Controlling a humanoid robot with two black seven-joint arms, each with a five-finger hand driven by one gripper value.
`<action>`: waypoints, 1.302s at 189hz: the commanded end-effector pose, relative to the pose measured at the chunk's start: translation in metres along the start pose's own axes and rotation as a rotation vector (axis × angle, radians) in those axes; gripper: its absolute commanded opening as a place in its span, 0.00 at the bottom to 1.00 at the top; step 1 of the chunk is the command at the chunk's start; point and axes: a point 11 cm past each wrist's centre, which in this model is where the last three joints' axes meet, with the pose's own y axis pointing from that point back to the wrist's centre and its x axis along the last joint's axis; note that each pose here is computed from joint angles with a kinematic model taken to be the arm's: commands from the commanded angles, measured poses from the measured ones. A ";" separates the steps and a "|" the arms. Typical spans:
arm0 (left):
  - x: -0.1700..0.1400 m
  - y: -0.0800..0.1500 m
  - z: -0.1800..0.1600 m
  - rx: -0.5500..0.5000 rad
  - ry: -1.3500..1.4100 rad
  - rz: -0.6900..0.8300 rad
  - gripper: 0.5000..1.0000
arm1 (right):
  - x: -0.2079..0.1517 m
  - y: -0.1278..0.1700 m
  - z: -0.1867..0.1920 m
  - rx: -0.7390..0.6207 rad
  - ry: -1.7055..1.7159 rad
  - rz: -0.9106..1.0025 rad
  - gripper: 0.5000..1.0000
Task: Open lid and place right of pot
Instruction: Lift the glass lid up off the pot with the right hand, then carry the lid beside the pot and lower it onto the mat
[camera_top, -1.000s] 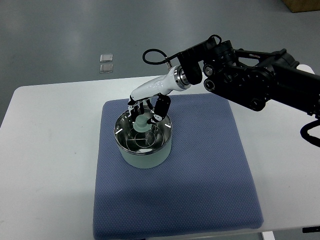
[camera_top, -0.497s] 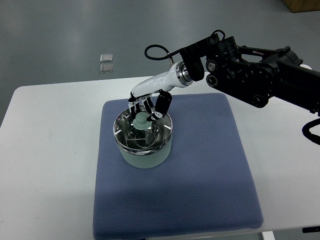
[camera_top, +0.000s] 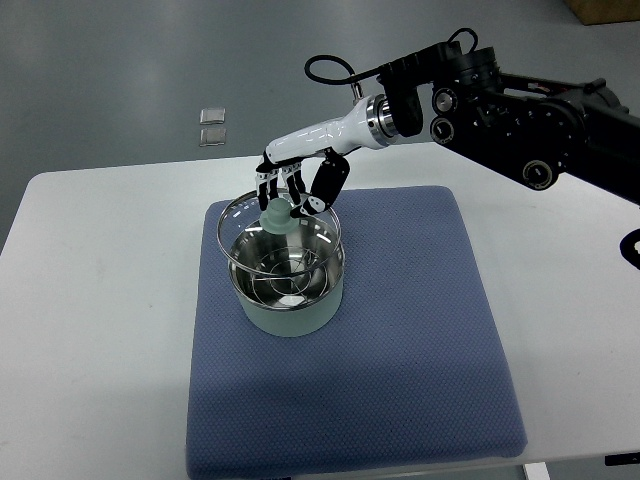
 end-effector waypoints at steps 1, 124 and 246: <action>0.000 0.000 0.000 0.000 0.000 0.000 1.00 | 0.006 0.010 0.007 -0.014 -0.010 0.025 0.00; 0.000 0.000 0.000 0.000 0.000 0.000 1.00 | -0.015 0.077 0.090 -0.193 -0.129 0.077 0.00; 0.000 0.000 0.000 0.000 0.000 0.000 1.00 | -0.087 0.075 0.141 -0.259 -0.278 0.068 0.05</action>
